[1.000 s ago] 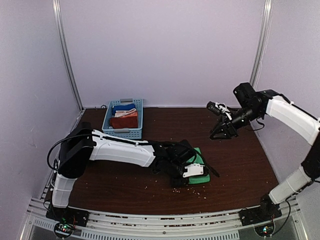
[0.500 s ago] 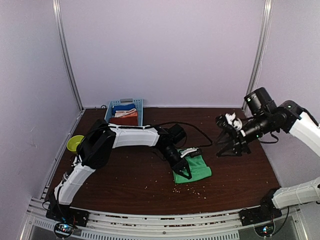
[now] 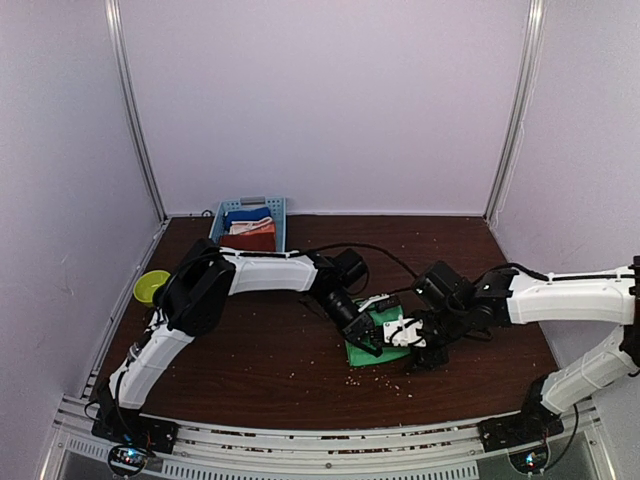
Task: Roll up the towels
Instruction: Roll the towel at the center of the board.
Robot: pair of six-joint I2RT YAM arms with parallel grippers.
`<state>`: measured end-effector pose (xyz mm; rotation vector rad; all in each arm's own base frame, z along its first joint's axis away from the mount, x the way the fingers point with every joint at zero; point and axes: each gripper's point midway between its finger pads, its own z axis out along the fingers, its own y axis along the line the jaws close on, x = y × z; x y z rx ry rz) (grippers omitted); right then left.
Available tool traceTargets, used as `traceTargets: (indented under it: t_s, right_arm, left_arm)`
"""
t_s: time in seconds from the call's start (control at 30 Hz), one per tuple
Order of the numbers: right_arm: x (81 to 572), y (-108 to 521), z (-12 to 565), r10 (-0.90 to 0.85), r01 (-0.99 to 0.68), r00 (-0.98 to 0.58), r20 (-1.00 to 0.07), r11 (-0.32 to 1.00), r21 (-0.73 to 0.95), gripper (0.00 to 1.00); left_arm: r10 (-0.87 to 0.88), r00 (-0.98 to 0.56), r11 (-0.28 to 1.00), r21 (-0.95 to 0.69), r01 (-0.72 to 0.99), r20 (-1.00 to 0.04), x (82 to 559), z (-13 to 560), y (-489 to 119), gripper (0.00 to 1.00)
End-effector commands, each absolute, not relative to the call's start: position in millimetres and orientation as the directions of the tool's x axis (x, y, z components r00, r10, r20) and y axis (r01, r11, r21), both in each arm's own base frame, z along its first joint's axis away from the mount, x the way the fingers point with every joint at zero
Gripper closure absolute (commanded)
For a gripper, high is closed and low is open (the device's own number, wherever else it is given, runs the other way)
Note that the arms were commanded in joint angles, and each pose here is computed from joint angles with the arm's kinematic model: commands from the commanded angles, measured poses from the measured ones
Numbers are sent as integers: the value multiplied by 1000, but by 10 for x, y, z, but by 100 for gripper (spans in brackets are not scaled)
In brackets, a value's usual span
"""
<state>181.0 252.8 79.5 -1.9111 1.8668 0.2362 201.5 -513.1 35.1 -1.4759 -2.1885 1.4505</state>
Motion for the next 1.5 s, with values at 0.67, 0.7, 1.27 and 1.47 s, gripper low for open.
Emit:
traceTargets:
  t_s: [0.67,0.7,1.27,1.47]
  right_arm:
    - [1603,2515,107,-955,-988,109,-277,-134,73,89]
    - [1558,2494,127,-955,-984,88,-283,-127,125,90]
    - [1884,2407,305,-928,-662,-347,-133,142,735,91]
    - [2002,2351,66,-915,-611,-397,-69,208,764,91]
  left_arm:
    - [750,-480,276,-444,853,-456,2574,459,-4729,15]
    - [727,-465,282,-399,873,-504,2650,623,-4696,14]
    - [420,9,558,266,786,-907,3204,2512,-3924,17]
    - [561,321,225,514,828,-763,2241,2125,-4608,27]
